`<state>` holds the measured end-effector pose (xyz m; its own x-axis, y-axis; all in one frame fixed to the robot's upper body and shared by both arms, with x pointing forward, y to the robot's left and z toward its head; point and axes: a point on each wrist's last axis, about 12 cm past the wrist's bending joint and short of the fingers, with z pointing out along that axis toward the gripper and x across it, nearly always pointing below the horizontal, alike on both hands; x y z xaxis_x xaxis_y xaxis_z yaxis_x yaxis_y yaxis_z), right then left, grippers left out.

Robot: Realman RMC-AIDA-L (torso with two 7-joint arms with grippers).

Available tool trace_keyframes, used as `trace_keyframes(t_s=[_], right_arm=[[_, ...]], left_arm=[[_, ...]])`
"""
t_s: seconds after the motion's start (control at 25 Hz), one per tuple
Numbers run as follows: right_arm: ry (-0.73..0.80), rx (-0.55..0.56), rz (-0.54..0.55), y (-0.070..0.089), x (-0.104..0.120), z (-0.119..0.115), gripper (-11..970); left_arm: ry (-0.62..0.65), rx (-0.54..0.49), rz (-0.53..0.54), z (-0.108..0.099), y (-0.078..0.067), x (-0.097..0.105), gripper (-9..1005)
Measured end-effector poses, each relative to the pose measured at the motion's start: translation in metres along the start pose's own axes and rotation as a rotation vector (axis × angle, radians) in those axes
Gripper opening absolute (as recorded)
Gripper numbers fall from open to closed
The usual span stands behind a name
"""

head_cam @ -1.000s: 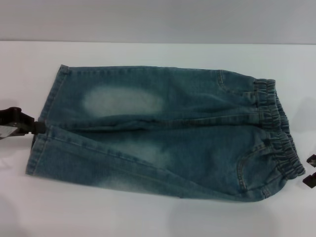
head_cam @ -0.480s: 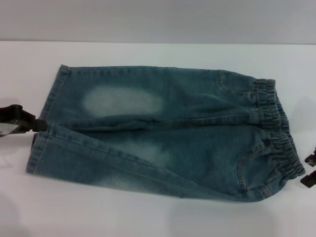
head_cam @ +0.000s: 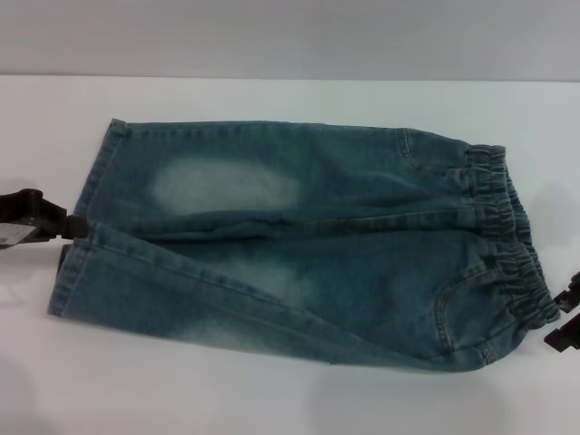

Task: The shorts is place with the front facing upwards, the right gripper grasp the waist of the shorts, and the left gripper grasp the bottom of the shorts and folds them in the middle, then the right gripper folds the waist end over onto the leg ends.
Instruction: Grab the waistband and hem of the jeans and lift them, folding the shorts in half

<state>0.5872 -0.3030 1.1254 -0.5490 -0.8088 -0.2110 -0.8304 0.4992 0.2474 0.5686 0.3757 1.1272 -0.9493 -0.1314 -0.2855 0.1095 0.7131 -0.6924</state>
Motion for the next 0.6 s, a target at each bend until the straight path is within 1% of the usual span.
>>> trace_keyframes(t_s=[0.28,0.4,0.6], right_arm=[[-0.005,-0.005,-0.003,0.001,-0.002,0.002,623],[-0.011,-0.008,-0.017,0.005,-0.007,0.003,621],[-0.028,0.007,-0.033,0.005,-0.013,-0.001,618]], left_arm=[[-0.002,0.004,-0.004,0.0,0.001,0.002,75],[-0.001,0.006,-0.006,0.0,0.002,0.003,76],[-0.001,0.007,-0.007,0.0,0.002,0.003,78]])
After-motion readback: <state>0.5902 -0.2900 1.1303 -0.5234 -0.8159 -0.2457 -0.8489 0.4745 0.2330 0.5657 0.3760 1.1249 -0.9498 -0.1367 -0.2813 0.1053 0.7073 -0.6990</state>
